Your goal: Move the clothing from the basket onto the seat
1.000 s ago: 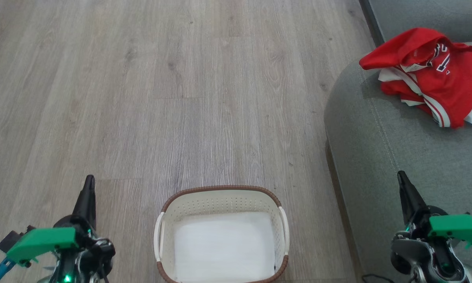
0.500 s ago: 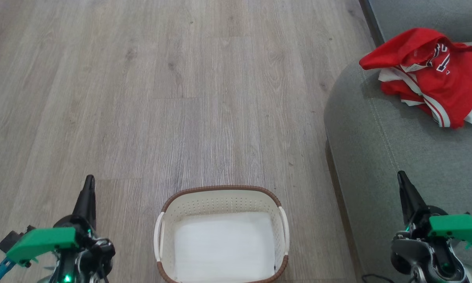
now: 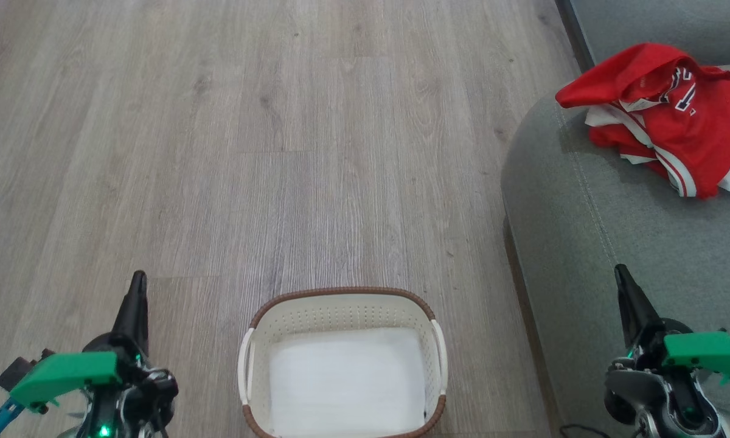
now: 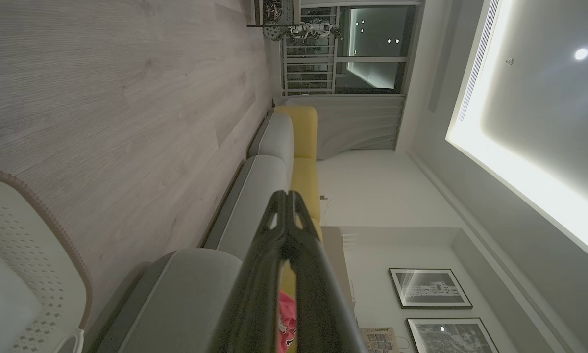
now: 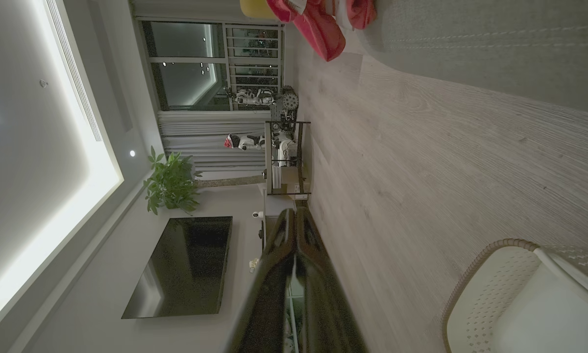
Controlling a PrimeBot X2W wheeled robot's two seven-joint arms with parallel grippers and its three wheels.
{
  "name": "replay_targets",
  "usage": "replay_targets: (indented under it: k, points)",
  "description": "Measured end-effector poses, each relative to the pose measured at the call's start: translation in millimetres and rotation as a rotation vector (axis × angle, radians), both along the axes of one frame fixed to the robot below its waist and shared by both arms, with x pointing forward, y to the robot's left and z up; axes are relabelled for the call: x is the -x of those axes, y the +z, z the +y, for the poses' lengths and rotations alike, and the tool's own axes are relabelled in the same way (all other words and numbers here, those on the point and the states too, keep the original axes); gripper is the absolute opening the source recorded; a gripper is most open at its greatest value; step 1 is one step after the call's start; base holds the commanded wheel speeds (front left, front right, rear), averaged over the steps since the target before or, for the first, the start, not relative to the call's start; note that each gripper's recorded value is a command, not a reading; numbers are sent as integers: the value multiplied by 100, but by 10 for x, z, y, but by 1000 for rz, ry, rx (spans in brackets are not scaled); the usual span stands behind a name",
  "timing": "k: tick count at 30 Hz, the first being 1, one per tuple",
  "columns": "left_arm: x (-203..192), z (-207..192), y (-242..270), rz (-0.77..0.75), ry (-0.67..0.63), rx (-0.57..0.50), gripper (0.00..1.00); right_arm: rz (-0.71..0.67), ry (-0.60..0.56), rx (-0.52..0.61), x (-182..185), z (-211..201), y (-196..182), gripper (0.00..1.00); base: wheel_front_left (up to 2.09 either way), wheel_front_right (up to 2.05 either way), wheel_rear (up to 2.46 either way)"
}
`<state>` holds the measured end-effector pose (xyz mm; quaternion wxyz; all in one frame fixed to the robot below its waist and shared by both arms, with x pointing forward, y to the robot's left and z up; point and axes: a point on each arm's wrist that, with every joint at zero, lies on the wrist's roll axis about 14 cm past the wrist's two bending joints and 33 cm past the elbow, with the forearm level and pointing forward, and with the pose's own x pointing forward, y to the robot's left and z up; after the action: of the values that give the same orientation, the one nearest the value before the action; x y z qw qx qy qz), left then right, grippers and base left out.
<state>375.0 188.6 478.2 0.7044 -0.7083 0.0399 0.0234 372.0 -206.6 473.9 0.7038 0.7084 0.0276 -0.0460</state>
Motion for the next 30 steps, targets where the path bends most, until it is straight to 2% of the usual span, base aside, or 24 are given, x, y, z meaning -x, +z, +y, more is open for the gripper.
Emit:
replay_targets:
  k: [30]
  points:
    - [0, 0, 0, 0, 0, 0, 0, 0, 0, 0, 0, 0, 0, 0, 0, 0, 0]
